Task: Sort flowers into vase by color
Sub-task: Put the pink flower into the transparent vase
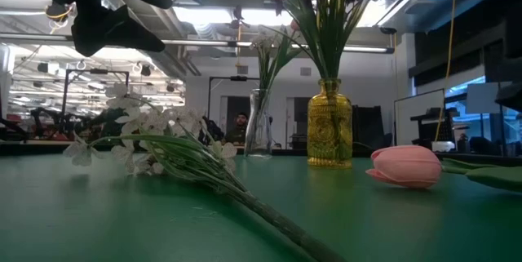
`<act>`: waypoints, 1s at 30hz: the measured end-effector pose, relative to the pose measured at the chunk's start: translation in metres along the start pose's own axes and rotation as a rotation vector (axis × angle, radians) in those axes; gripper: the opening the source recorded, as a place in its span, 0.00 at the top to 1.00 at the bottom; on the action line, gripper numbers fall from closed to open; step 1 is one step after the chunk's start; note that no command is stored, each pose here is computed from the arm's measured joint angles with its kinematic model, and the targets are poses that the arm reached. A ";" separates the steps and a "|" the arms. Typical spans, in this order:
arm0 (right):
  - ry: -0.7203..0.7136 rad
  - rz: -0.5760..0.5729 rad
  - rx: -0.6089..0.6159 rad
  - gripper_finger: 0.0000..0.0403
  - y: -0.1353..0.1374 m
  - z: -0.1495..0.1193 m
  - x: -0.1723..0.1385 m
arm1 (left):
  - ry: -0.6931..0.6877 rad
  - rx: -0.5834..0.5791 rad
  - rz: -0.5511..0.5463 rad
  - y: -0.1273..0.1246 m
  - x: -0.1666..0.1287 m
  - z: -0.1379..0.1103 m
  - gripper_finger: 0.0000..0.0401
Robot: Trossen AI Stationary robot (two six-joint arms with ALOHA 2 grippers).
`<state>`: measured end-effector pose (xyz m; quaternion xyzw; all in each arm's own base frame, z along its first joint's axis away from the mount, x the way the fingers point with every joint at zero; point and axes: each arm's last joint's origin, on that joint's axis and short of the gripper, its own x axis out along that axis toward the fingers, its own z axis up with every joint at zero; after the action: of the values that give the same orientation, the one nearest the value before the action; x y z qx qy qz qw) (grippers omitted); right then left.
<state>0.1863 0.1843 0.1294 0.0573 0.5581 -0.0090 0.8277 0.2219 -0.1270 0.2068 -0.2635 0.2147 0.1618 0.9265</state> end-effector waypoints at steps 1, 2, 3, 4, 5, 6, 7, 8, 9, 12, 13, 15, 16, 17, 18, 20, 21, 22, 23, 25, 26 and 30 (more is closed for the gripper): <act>-0.002 -0.002 0.000 0.33 0.000 0.000 0.000 | -0.002 0.000 0.002 0.000 0.000 0.000 0.32; -0.002 -0.003 0.000 0.34 0.000 0.000 0.000 | -0.003 -0.001 0.002 0.000 0.000 0.000 0.32; 0.000 -0.005 0.000 0.35 0.000 0.000 0.000 | -0.003 -0.001 0.002 0.000 0.000 0.000 0.32; 0.004 -0.010 -0.001 0.37 -0.001 -0.001 0.000 | -0.003 -0.001 0.002 0.000 0.000 0.000 0.32; 0.011 -0.018 -0.002 0.40 -0.002 -0.001 0.000 | -0.003 -0.001 0.002 0.000 0.000 0.000 0.32; 0.020 -0.027 -0.004 0.43 -0.003 -0.002 0.001 | -0.003 -0.001 0.002 0.000 0.000 0.000 0.32; 0.028 -0.036 -0.006 0.47 -0.004 -0.003 0.001 | -0.003 -0.001 0.002 0.000 0.000 0.000 0.32; 0.034 -0.043 -0.008 0.51 -0.004 -0.003 0.001 | -0.003 -0.001 0.002 0.000 0.000 0.000 0.32; 0.040 -0.046 -0.010 0.55 -0.005 -0.004 0.001 | -0.003 -0.001 0.002 0.000 0.000 0.000 0.32; 0.055 -0.045 -0.015 0.66 -0.005 -0.004 0.001 | -0.003 -0.001 0.002 0.000 0.000 0.000 0.32; 0.058 -0.044 -0.019 0.70 -0.005 -0.005 0.001 | -0.003 -0.001 0.002 0.000 0.000 0.000 0.32; 0.064 -0.039 -0.027 0.77 -0.005 -0.005 0.001 | -0.003 -0.001 0.002 0.000 0.000 0.000 0.32; 0.071 -0.033 -0.034 0.80 -0.005 -0.005 0.001 | -0.003 -0.001 0.002 0.000 0.000 0.000 0.32; 0.078 -0.026 -0.042 0.83 -0.005 -0.005 0.001 | -0.003 -0.001 0.002 0.000 0.000 0.000 0.32; 0.083 -0.020 -0.045 0.85 -0.005 -0.005 0.001 | -0.003 -0.001 0.002 0.000 0.000 0.000 0.32; 0.085 -0.014 -0.045 0.90 -0.005 -0.005 0.001 | -0.003 -0.001 0.001 0.000 0.000 0.000 0.32; 0.086 -0.011 -0.045 0.92 -0.004 -0.005 0.001 | -0.003 -0.001 0.002 0.000 0.000 0.000 0.32; 0.086 -0.009 -0.045 0.94 -0.004 -0.005 0.001 | -0.003 -0.001 0.002 0.000 0.000 0.000 0.32; 0.087 -0.007 -0.046 0.96 -0.004 -0.005 0.001 | -0.003 -0.001 0.002 0.000 0.000 0.000 0.32; 0.088 -0.004 -0.053 0.98 -0.004 -0.005 0.001 | -0.003 -0.001 0.002 0.000 0.000 0.000 0.32; 0.086 -0.002 -0.061 0.99 -0.004 -0.005 0.001 | -0.003 -0.001 0.002 0.000 0.000 0.000 0.32; 0.044 0.026 -0.064 0.98 -0.003 -0.002 -0.005 | -0.021 0.000 0.015 0.000 0.000 0.001 0.32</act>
<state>0.1823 0.1814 0.1331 0.0383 0.5754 0.0210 0.8167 0.2219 -0.1263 0.2071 -0.2600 0.2068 0.1715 0.9275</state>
